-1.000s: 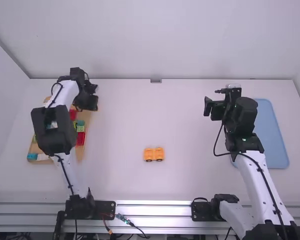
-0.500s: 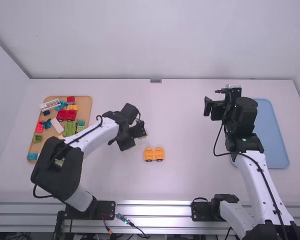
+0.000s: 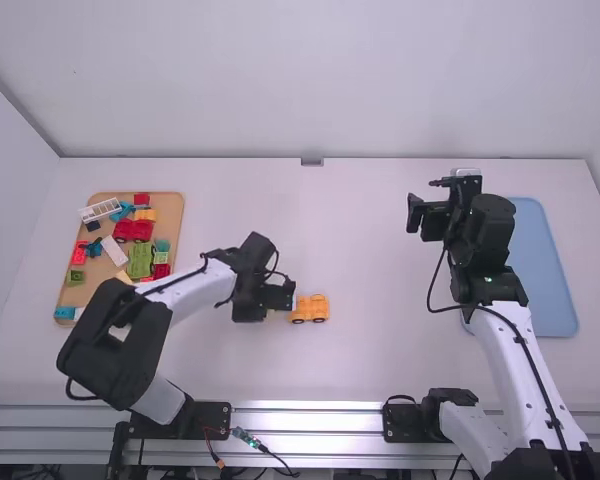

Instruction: Assemble lego blocks to make yellow taxi

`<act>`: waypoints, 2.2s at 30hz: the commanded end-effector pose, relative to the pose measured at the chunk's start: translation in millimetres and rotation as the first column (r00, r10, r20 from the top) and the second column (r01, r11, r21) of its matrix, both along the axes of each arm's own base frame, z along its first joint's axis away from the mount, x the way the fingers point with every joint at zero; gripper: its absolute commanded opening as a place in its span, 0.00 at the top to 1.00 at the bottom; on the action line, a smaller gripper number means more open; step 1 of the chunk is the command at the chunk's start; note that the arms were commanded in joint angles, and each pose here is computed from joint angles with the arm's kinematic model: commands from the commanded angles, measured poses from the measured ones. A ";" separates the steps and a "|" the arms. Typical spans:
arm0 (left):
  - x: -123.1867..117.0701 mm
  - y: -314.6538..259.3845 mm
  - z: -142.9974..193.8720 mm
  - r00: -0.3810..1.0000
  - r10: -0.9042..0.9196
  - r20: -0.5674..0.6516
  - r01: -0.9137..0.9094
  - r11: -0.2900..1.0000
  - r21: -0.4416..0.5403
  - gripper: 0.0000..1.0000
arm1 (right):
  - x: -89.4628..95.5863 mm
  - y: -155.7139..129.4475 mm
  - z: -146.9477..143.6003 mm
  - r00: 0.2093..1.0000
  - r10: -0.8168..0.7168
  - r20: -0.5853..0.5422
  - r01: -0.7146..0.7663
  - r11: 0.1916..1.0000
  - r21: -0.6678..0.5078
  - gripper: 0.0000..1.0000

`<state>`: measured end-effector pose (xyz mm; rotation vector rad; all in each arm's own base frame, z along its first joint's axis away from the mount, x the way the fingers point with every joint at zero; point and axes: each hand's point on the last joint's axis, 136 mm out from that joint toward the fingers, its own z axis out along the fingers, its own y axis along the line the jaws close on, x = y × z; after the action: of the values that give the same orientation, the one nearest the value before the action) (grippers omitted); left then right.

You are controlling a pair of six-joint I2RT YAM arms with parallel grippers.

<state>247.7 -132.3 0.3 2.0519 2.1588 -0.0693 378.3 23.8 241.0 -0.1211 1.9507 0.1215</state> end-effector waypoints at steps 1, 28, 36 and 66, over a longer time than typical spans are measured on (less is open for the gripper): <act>-2.6 2.6 -3.7 1.000 -0.014 0.015 0.015 1.000 -0.006 0.82 | -0.2 3.6 10.6 1.000 0.014 0.023 -0.014 1.000 0.006 0.01; 17.1 -15.0 43.3 0.976 0.007 0.218 0.027 0.988 -0.151 0.01 | -9.5 28.7 0.7 0.982 0.190 -0.004 -0.190 0.978 -0.088 0.01; -4.8 -25.2 100.0 0.944 -0.023 0.329 0.159 0.906 -0.393 0.01 | -69.8 103.4 -28.5 0.671 0.740 -0.029 -0.730 0.655 -0.195 0.01; -12.2 -21.9 -12.2 0.994 -0.015 0.111 0.093 0.666 -0.740 0.01 | -141.0 190.6 -211.3 0.223 0.967 -0.123 -0.974 0.217 -0.062 0.04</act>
<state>232.1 -149.9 -14.0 1.5435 1.6444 -0.7146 247.2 213.3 43.5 -1.4603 1.6074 0.8692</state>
